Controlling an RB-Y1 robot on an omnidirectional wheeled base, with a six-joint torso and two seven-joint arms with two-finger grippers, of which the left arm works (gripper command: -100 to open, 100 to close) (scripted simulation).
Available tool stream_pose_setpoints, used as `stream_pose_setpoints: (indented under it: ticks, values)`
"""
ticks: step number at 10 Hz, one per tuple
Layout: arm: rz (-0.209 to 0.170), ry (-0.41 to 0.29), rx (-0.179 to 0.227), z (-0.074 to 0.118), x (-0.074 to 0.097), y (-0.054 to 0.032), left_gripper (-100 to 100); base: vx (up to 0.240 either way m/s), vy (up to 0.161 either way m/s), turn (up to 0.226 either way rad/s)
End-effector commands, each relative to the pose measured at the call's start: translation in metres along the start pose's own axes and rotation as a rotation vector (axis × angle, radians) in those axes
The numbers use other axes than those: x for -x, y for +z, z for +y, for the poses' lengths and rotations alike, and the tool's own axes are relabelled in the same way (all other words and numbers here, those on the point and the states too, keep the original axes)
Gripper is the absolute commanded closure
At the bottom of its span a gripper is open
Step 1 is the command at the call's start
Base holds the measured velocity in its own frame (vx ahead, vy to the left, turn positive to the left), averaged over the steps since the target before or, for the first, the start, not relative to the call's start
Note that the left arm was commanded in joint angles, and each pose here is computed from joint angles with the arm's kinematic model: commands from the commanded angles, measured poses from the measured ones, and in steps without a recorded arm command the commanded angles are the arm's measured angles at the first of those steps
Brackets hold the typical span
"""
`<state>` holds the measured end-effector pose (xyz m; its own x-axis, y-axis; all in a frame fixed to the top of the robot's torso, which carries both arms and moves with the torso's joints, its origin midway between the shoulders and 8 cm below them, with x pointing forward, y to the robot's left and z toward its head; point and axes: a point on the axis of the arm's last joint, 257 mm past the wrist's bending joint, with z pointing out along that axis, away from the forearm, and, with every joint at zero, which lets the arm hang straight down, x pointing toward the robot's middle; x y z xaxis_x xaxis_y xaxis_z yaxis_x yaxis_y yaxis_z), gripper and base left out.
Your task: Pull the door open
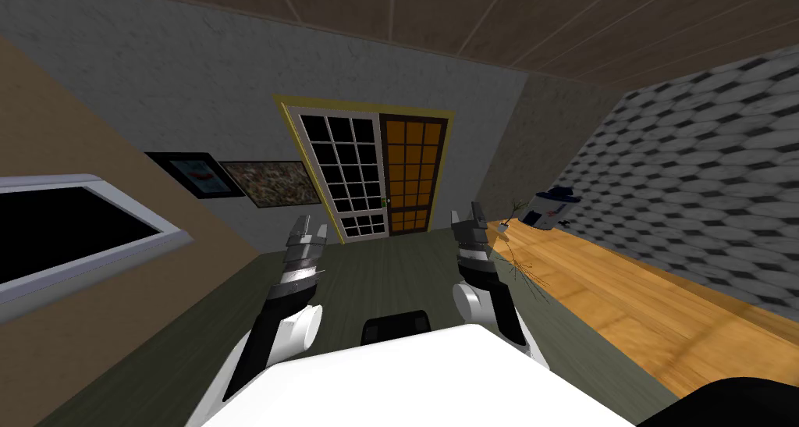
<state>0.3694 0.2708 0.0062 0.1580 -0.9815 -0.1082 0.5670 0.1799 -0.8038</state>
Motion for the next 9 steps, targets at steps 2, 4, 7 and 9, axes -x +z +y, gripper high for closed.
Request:
stream_pose_setpoints:
  ticks: [2,4,7,9]
  values:
    - [0.013,0.050,0.019,0.015,-0.001,-0.0031,-100,0.152,-0.021,-0.003]
    - [0.026,0.104,0.039,0.031,-0.001,-0.0068,-100,0.218,-0.041,-0.004]
    - [0.042,0.174,0.065,0.052,-0.001,-0.0124,-100,0.141,-0.041,-0.003]
    - [0.054,0.226,0.084,0.067,0.000,-0.0169,-100,0.146,-0.043,0.000]
